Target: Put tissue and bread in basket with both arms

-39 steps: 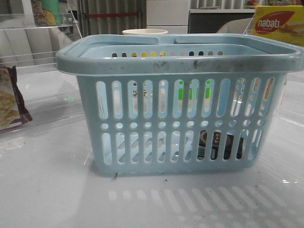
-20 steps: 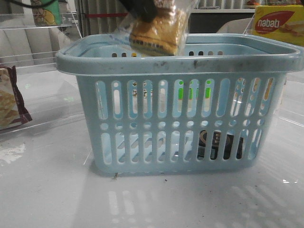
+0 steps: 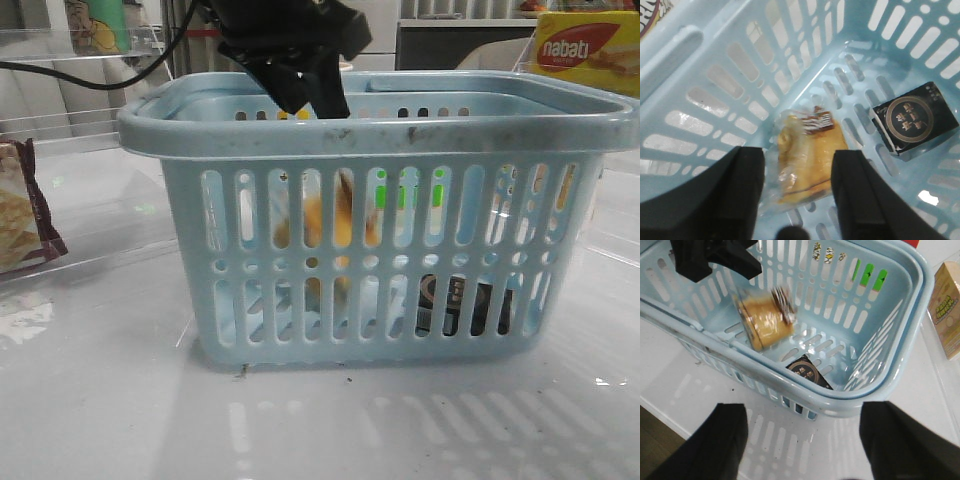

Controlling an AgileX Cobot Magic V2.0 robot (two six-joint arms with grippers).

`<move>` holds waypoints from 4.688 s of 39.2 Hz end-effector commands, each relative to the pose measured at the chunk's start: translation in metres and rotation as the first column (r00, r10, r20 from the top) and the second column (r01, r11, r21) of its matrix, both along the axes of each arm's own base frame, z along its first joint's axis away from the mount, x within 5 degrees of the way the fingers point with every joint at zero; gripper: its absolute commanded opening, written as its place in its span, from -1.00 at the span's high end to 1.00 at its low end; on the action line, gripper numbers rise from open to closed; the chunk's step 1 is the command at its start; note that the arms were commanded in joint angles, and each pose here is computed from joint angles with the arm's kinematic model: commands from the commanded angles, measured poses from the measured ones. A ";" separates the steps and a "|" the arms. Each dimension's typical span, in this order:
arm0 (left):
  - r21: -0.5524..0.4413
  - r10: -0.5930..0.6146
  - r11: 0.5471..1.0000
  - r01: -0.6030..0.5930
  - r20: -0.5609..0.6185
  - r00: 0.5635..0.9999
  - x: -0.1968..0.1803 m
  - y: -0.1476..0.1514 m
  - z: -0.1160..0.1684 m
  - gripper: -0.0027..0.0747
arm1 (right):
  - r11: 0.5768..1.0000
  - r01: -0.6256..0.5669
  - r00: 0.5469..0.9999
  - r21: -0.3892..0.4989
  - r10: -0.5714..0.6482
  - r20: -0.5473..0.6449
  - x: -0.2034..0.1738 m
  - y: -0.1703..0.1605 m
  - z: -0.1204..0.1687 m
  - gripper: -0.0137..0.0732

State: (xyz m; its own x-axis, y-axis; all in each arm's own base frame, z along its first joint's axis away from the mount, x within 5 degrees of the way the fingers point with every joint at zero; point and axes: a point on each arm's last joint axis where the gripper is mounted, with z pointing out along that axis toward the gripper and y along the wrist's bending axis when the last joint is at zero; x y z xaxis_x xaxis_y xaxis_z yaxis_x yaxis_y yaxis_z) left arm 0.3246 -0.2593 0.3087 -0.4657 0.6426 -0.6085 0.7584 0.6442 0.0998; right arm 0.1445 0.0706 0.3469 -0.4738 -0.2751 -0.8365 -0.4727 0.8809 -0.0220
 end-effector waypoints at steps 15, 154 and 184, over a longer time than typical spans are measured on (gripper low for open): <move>-0.228 0.017 0.973 0.033 0.217 0.976 -0.077 0.052 0.113 -0.16 | 0.999 -0.003 0.995 0.035 0.000 0.105 0.002 0.001 0.016 -0.63; -0.552 0.623 0.760 -0.343 0.468 0.626 -0.252 0.246 -0.020 0.67 | 1.000 0.008 0.999 0.002 -0.008 -0.033 -0.041 -0.018 0.013 0.55; -0.644 0.703 0.703 -0.301 0.569 0.426 -0.271 0.256 -0.095 0.67 | 1.000 0.008 0.999 -0.001 -0.008 -0.039 -0.041 -0.019 0.013 0.55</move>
State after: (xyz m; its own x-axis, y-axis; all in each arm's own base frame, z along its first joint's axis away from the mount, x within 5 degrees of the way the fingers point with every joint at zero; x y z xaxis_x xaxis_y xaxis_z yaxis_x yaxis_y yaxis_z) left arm 0.0562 -0.0039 0.2039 0.0145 0.0695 -0.9975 0.0659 0.9953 0.0704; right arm 0.1012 0.0514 0.3473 -0.5690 -0.2967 -0.7669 -0.4688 0.8833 0.0061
